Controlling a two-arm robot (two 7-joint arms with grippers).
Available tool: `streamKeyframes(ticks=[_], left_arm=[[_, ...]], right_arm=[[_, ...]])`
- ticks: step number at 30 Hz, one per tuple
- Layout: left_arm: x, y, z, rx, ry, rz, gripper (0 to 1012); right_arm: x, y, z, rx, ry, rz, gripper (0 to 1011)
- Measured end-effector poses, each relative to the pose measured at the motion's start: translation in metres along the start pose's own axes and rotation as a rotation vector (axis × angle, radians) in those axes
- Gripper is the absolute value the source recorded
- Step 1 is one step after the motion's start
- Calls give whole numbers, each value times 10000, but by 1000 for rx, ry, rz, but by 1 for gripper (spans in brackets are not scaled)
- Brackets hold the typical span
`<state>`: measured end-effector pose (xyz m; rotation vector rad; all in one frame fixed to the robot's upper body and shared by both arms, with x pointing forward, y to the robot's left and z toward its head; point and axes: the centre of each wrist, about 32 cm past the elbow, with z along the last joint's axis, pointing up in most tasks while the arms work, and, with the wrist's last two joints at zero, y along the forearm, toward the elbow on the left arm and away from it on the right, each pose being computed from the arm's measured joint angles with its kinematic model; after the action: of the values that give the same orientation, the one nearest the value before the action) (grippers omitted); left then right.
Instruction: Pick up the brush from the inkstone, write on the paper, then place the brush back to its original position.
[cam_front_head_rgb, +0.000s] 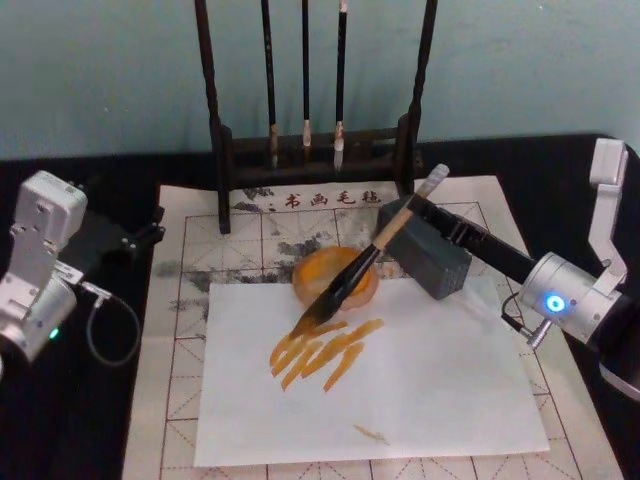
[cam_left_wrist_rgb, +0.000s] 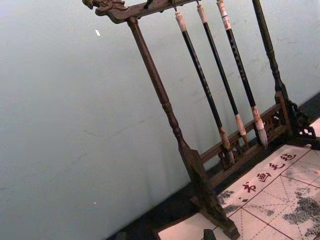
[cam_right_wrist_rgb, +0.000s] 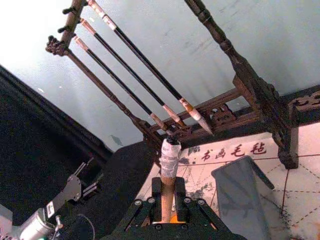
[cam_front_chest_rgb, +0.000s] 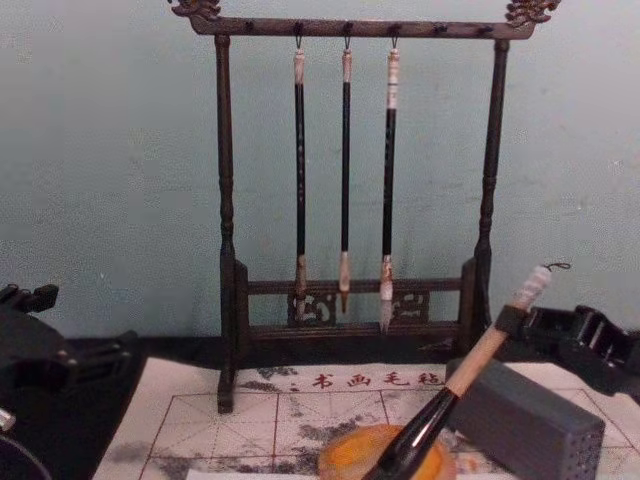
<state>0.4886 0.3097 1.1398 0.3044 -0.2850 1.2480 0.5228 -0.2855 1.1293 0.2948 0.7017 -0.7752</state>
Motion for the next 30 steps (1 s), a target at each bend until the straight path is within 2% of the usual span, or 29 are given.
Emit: streamKeyframes(ticks=[30], left_arm=[[0,0,0,0,0,0,1001]], right_arm=[[-30,-53,72,52,5,-4,174]])
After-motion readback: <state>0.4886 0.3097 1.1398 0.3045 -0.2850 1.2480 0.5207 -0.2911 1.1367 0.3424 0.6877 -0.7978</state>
